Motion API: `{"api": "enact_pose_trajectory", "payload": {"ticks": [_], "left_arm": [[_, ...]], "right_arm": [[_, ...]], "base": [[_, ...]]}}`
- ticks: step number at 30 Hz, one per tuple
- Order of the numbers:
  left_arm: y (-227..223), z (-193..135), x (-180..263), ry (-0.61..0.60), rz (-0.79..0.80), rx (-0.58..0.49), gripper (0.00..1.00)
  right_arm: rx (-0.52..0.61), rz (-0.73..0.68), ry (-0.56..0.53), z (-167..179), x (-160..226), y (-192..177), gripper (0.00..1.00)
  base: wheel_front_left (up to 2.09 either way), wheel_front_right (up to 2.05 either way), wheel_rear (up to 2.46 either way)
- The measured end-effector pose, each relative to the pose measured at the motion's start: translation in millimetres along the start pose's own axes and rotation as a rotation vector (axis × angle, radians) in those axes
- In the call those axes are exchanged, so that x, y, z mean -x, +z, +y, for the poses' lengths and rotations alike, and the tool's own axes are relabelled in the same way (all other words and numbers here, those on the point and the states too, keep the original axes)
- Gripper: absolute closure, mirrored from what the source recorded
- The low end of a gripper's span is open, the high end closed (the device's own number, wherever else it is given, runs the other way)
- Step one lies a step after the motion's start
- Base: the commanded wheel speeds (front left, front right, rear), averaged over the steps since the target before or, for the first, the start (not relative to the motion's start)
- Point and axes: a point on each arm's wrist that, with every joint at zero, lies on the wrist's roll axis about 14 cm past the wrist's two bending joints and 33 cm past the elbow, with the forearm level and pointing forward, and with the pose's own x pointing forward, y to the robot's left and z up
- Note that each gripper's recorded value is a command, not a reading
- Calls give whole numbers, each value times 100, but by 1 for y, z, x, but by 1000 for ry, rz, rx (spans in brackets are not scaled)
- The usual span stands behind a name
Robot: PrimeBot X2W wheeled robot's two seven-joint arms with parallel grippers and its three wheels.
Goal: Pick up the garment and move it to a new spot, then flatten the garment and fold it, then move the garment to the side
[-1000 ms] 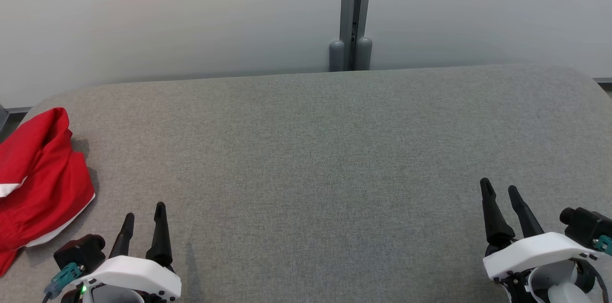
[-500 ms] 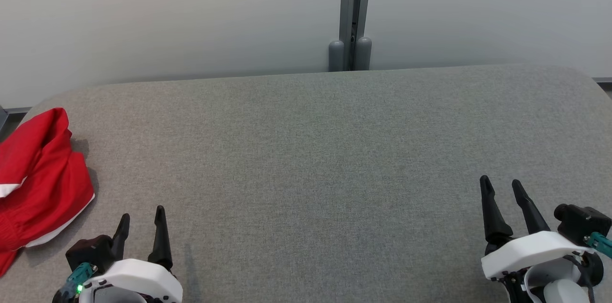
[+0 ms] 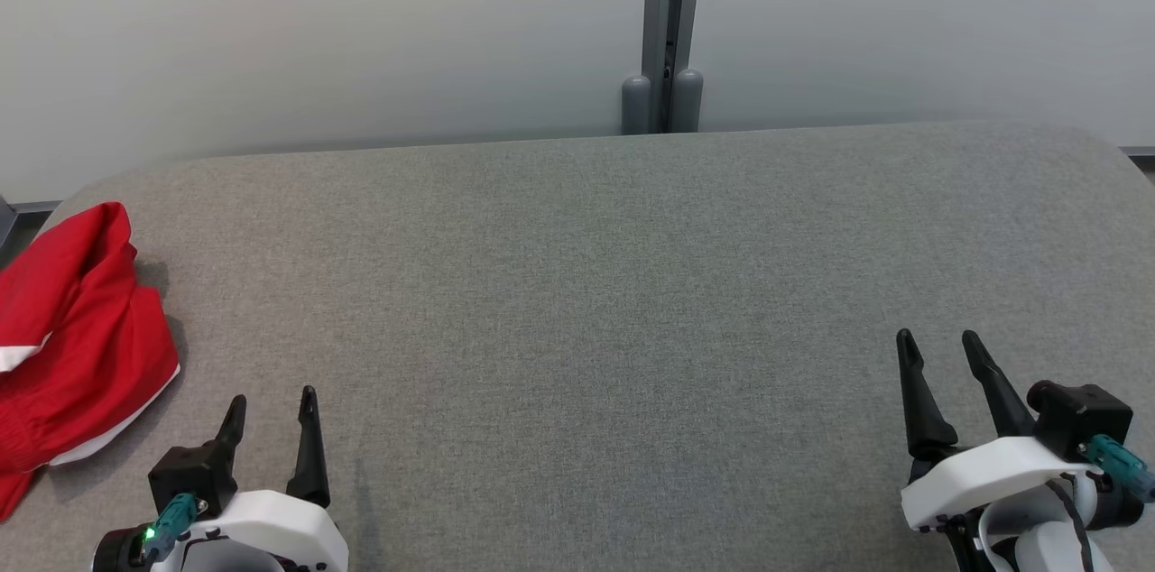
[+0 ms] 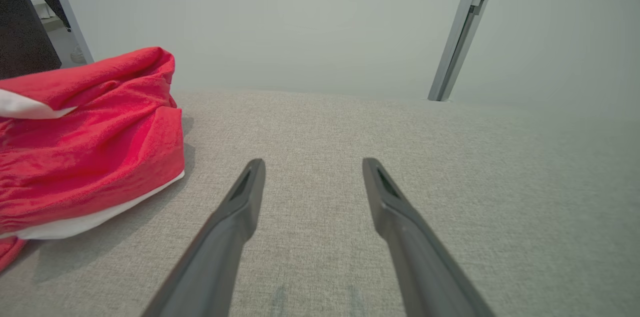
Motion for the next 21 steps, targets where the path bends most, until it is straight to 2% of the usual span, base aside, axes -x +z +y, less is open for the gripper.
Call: {"api": "enact_pose_trajectory", "payload": {"ticks": [21], "left_arm": [[11, -1, -1, -10, -63, -156, 0]], "right_arm": [[175, -42, 38, 7, -4, 10, 0]], "base": [[0, 0, 0]]}}
